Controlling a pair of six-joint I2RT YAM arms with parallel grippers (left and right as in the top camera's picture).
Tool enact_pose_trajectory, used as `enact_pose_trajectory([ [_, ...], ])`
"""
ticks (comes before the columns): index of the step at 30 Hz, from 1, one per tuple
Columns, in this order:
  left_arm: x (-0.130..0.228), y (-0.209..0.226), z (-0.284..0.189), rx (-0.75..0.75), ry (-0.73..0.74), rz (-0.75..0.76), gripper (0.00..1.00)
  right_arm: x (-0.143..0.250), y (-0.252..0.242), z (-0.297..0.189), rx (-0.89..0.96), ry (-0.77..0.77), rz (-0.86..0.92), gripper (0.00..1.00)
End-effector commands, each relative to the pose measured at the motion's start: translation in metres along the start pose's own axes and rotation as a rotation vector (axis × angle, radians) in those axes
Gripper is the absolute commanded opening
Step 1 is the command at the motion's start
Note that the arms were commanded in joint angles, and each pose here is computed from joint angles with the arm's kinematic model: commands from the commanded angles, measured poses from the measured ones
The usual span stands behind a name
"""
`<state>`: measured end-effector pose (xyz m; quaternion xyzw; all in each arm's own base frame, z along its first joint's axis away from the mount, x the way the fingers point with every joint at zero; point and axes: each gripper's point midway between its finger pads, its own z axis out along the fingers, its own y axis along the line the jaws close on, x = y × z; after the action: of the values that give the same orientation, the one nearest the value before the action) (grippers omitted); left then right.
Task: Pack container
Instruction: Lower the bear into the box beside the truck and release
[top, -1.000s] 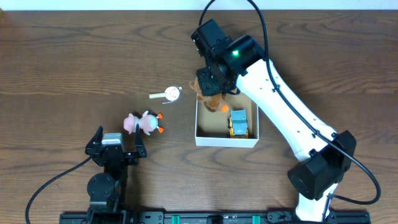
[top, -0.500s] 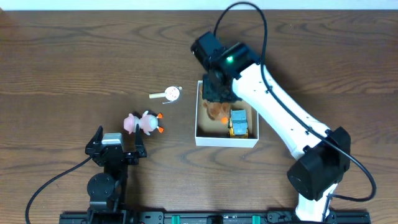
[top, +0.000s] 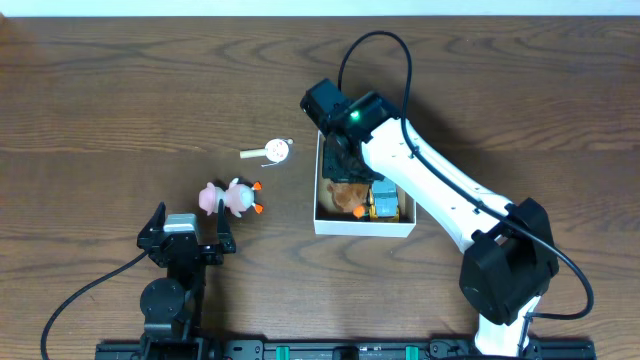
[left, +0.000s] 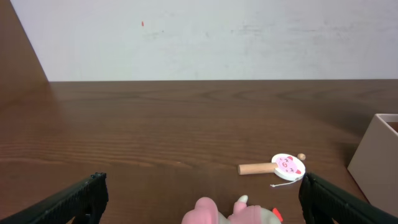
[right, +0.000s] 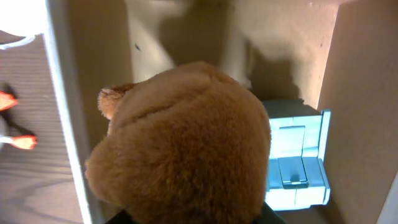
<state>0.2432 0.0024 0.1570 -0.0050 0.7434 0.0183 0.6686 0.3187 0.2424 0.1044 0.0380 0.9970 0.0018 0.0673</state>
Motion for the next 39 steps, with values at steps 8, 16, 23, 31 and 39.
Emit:
enact_pose_trajectory([
  [8,0.02,0.0,0.003,0.0,0.048,0.01,0.98,-0.003,0.007,0.015,-0.026,-0.039,0.015,0.23],
  [16,0.02,0.0,0.003,0.0,0.048,0.01,0.98,0.002,0.012,0.015,-0.051,-0.011,0.013,0.36],
  [23,0.02,0.0,0.003,0.0,0.048,0.01,0.98,0.008,0.016,0.015,-0.082,0.027,0.012,0.6],
  [31,0.02,0.0,0.003,0.0,0.048,0.01,0.98,0.007,0.016,0.014,-0.082,0.026,0.014,0.67],
  [39,0.02,0.0,0.003,0.0,0.048,0.01,0.98,0.008,0.016,0.014,-0.081,0.025,-0.003,0.71],
])
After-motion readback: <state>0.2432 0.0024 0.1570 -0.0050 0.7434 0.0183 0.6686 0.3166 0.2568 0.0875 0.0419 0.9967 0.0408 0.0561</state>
